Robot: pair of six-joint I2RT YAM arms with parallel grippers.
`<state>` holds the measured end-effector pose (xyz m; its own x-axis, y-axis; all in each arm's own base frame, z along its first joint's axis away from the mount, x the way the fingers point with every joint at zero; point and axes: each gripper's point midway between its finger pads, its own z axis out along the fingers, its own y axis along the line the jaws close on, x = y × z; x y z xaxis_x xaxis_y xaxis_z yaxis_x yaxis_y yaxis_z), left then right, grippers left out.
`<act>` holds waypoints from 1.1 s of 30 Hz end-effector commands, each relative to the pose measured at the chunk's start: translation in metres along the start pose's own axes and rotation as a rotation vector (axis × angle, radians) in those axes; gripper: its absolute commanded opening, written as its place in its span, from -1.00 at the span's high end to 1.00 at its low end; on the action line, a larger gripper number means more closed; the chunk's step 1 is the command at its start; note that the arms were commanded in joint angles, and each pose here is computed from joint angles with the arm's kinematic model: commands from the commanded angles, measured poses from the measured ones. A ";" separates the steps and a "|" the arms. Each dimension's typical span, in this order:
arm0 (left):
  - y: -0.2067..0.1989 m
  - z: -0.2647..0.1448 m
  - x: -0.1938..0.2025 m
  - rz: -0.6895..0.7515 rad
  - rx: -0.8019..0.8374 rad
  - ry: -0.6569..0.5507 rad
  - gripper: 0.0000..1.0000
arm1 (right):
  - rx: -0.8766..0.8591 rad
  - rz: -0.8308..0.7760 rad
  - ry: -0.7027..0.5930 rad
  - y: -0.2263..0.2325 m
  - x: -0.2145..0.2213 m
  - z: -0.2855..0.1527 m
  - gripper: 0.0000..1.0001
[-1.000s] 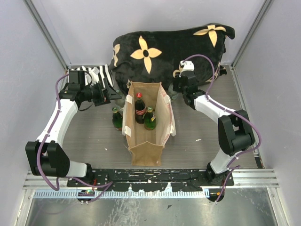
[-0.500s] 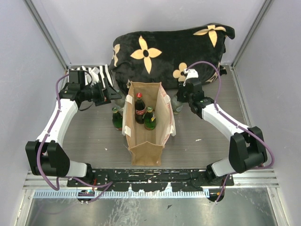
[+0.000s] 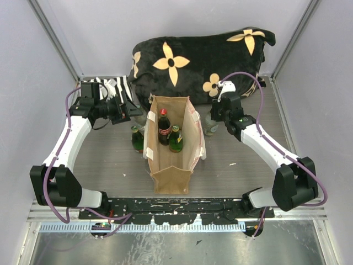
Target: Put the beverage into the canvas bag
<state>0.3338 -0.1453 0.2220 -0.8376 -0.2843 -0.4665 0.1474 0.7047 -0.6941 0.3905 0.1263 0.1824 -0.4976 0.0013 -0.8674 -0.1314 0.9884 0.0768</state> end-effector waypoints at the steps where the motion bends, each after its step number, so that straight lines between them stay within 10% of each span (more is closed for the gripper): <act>1: -0.012 -0.006 -0.007 0.024 0.036 -0.031 -0.91 | -0.034 0.039 -0.334 0.010 -0.113 -0.043 0.98; 33: -0.012 -0.002 -0.009 0.025 0.038 -0.032 -0.90 | -0.200 0.057 -0.658 0.038 -0.269 -0.162 0.98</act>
<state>0.3348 -0.1461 0.2233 -0.8355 -0.2908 -0.4662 0.1454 0.7011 -0.6980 0.4080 0.1349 0.3481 -0.2599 0.0431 -0.9647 -0.1912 0.9769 0.0952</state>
